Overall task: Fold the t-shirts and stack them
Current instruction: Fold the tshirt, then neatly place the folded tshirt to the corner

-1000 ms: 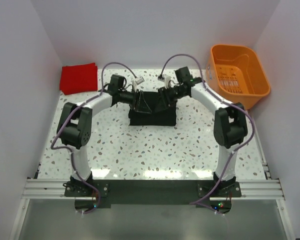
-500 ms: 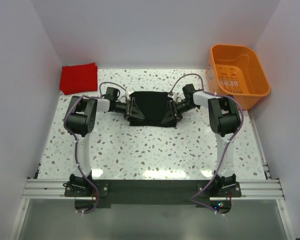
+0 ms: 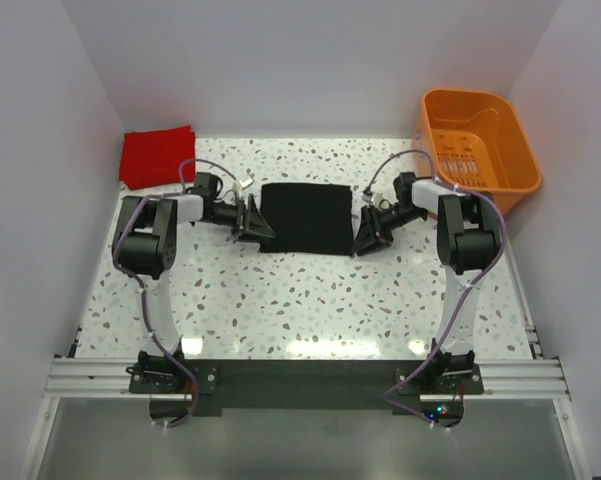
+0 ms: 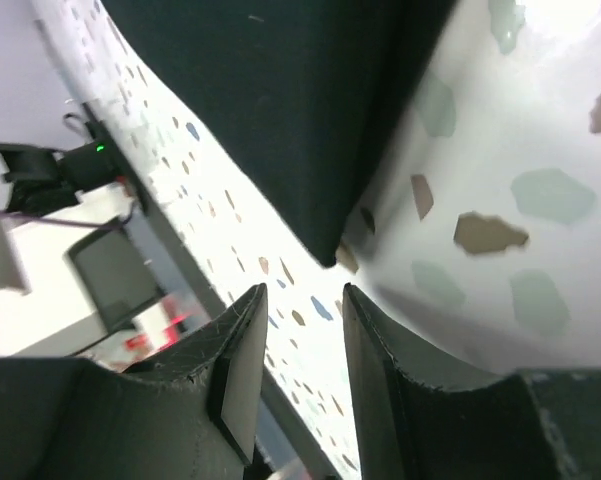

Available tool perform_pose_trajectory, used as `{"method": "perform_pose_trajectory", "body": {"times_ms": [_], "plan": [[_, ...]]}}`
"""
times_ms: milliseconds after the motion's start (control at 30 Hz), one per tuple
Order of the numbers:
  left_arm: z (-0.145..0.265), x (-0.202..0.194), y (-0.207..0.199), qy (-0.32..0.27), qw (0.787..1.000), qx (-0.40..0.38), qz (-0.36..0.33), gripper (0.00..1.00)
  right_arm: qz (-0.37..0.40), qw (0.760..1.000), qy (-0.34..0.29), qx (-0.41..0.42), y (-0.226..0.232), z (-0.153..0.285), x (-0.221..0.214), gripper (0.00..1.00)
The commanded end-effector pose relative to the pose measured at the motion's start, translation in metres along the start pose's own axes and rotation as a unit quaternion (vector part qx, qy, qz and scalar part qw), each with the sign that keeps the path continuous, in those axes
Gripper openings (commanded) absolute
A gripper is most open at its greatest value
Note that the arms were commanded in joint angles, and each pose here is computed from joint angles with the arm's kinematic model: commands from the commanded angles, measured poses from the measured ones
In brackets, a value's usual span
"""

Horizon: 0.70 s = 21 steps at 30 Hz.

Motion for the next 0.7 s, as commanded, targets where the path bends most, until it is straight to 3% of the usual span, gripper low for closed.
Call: {"method": "perform_pose_trajectory", "body": {"times_ms": [0, 167, 267, 333, 467, 533, 567, 667], "plan": [[0.044, 0.026, -0.038, -0.053, 0.99, 0.052, -0.117, 0.71, 0.112, 0.989, -0.075, -0.053, 0.055, 0.045, 0.017, 0.4], [0.1, 0.045, -0.069, -0.146, 0.966, 0.15, -0.155, 0.75, 0.233, 0.95, -0.162, -0.128, 0.116, 0.06, 0.046, 0.41], [0.127, 0.049, -0.068, -0.185, 0.949, 0.216, -0.133, 0.78, 0.34, 0.912, -0.154, -0.171, 0.153, 0.02, 0.054, 0.43], [0.136, 0.047, -0.06, -0.198, 0.938, 0.26, -0.116, 0.86, 0.377, 0.886, -0.162, -0.217, 0.168, 0.003, 0.063, 0.44], [0.14, 0.038, -0.045, -0.2, 0.921, 0.328, -0.072, 0.88, 0.474, 0.832, -0.129, -0.258, 0.203, -0.064, 0.066, 0.44], [0.142, 0.035, -0.037, -0.208, 0.909, 0.354, -0.07, 0.89, 0.495, 0.818, -0.115, -0.269, 0.205, -0.089, 0.07, 0.44], [0.14, 0.03, -0.031, -0.206, 0.909, 0.358, -0.058, 1.0, 0.509, 0.813, -0.107, -0.262, 0.212, -0.105, 0.065, 0.44], [0.137, 0.025, -0.021, -0.204, 0.908, 0.364, -0.039, 1.0, 0.524, 0.806, -0.083, -0.262, 0.214, -0.138, 0.062, 0.43]]}}
Point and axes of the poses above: each gripper's point midway between its finger pads, its own z axis back along the fingers, its own y axis along the line the jaws close on, x = y × z, the point moved 10 cm from there along z, back along the fingers, and after that the axes turned 2 degrees about -z, right-handed, at the moved point
